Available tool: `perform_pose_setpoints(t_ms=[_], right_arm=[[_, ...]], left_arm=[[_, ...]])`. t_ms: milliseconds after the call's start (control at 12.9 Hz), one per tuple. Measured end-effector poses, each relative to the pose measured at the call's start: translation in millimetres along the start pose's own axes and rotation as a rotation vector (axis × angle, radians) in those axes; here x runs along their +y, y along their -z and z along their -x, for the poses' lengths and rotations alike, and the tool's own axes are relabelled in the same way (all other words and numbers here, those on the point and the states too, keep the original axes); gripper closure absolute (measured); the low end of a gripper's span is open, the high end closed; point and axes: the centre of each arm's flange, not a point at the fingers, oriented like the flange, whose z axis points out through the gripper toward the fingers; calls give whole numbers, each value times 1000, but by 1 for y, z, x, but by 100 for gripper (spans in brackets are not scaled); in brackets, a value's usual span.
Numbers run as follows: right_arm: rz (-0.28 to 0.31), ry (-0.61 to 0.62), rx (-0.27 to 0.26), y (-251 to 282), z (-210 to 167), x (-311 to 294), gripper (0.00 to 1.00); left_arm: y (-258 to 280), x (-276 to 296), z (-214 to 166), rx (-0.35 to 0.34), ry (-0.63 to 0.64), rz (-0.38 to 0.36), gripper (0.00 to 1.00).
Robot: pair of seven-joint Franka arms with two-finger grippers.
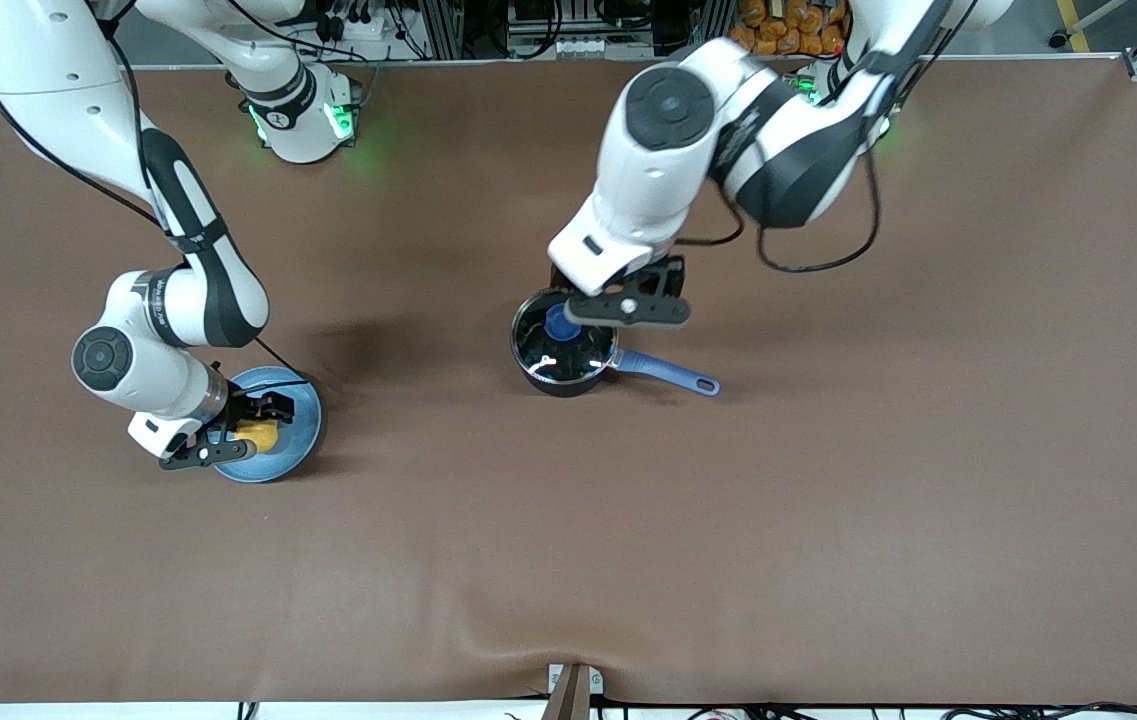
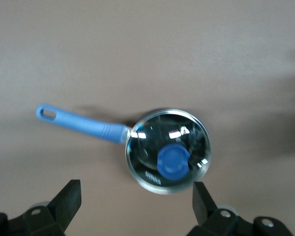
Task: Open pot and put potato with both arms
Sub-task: 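Grasp the potato with the right gripper while the left gripper grasps the knob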
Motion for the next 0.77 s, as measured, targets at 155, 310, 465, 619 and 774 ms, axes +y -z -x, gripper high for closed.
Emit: perform_pose_setpoints(t_ms=[155,310,465,619,774], right_arm=[[3,-3,-1,-9,1,6,0],[7,-5,-1,-12,2,14,0],[8,-9,-1,-11,3,19,0],[8,-12,-1,-11,3,20,0],[8,-12,-1,-11,3,21,0]], left_arm=[[-39,22,3,25,-43,-19,0],[-68,35,8,6,-66,-26,0],[-85,44,15,-15,-81,-36,0],[-96,47,18,-28,-87,-43,0],[-102,47,19,-35,-31,-48,0]])
